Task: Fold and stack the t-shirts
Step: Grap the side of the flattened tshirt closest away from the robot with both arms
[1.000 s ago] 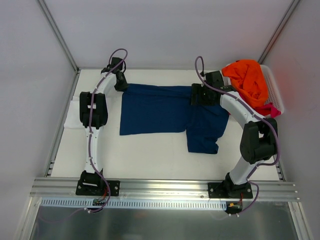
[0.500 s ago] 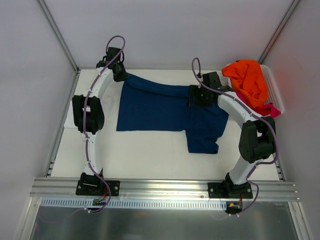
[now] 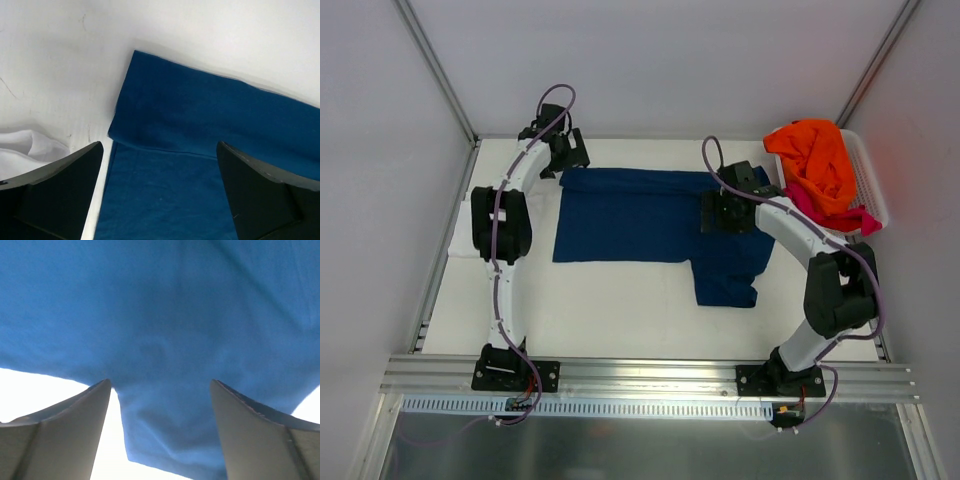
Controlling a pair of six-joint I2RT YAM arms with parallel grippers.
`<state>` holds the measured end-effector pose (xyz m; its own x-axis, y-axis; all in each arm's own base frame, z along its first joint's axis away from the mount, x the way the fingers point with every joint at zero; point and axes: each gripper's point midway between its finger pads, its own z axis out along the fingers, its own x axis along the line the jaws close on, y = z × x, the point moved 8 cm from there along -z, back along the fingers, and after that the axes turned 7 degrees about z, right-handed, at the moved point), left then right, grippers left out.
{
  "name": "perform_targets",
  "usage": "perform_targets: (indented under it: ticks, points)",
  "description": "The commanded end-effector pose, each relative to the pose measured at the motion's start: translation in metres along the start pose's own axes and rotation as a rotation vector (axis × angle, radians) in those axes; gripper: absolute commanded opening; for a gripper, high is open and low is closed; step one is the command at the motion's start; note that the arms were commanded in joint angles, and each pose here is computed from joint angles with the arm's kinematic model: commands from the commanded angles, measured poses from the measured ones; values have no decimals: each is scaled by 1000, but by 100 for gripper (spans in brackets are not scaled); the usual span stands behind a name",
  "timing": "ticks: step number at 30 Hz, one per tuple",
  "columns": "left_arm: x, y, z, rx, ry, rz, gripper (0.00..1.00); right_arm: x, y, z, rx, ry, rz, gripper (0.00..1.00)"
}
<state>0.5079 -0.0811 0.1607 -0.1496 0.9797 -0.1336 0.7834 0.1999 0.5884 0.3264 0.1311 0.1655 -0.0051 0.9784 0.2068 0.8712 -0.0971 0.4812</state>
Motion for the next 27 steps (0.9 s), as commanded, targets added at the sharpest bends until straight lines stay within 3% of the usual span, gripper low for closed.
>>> perform_targets:
  ticks: [1, 7, 13, 20, 27]
  points:
    - [3, 1, 0, -16, 45, 15, 99, -8, -20, -38, -43, -91, 27, 86]
    - [-3, -9, -42, -43, 67, 3, 99, -22, -78, -66, -30, -245, 82, 87]
    - [-15, -90, -68, 61, 97, 54, 99, -24, -125, -94, -57, -302, 110, 89]
    - [-9, -157, -79, 122, 93, 59, 99, -44, -171, -81, 8, -368, 138, 91]
    - [5, -184, -78, 139, 120, 69, 99, -52, -186, -64, 49, -399, 143, 93]
